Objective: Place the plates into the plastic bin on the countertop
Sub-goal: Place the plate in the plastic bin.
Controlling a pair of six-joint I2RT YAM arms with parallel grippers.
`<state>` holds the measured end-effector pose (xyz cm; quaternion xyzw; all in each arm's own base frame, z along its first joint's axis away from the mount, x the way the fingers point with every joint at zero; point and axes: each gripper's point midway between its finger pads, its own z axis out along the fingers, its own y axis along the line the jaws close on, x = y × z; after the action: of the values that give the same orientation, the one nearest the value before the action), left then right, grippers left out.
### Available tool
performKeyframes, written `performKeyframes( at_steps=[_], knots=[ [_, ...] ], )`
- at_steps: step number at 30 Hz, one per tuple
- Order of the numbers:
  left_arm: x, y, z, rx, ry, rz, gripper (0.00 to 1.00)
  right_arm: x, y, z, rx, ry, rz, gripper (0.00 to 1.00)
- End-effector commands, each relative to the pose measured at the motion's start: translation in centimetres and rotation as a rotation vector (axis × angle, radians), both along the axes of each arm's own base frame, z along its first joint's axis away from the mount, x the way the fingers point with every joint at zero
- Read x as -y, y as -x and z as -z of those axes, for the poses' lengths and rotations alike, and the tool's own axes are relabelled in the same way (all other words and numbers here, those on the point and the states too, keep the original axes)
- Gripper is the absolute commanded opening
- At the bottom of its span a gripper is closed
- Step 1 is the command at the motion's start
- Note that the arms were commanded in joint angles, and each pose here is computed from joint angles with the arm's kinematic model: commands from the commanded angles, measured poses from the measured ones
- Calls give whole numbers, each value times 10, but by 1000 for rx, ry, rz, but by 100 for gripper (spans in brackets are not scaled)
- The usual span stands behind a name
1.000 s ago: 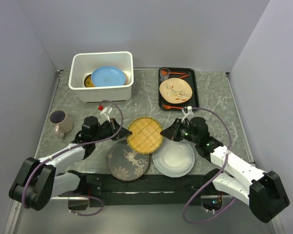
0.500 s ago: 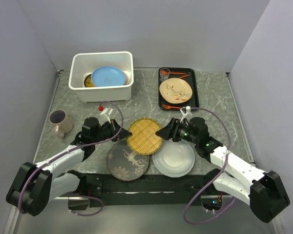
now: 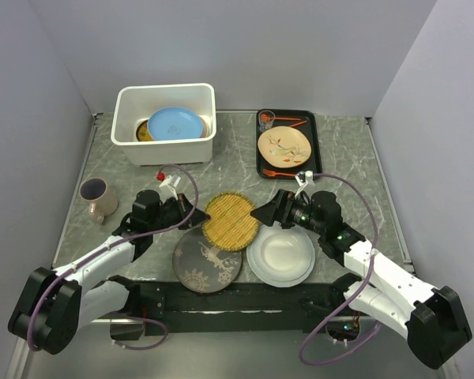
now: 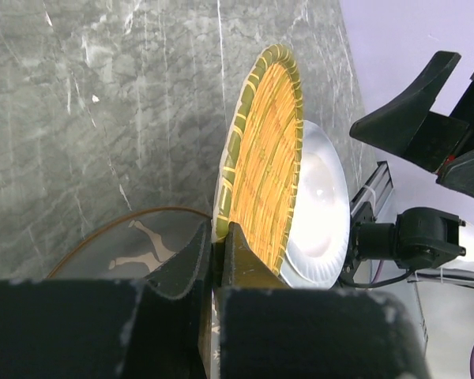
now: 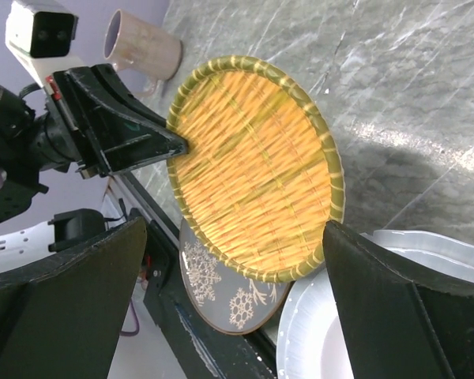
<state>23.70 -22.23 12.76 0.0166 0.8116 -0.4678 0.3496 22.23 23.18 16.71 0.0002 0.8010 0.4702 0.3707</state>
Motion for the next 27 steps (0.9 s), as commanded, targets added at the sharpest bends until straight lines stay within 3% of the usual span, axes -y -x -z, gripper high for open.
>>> performKeyframes(
  at_steps=[1,12,27],
  knots=[
    [4,-14,-45,137,45,-8,1,-2,-4,-19,65,-16,3,100],
    [4,-35,-73,181,23,-53,1,1,-1,-10,50,-11,7,100],
    [12,-91,-123,240,14,-143,1,0,4,3,29,-18,-4,100]
  ],
)
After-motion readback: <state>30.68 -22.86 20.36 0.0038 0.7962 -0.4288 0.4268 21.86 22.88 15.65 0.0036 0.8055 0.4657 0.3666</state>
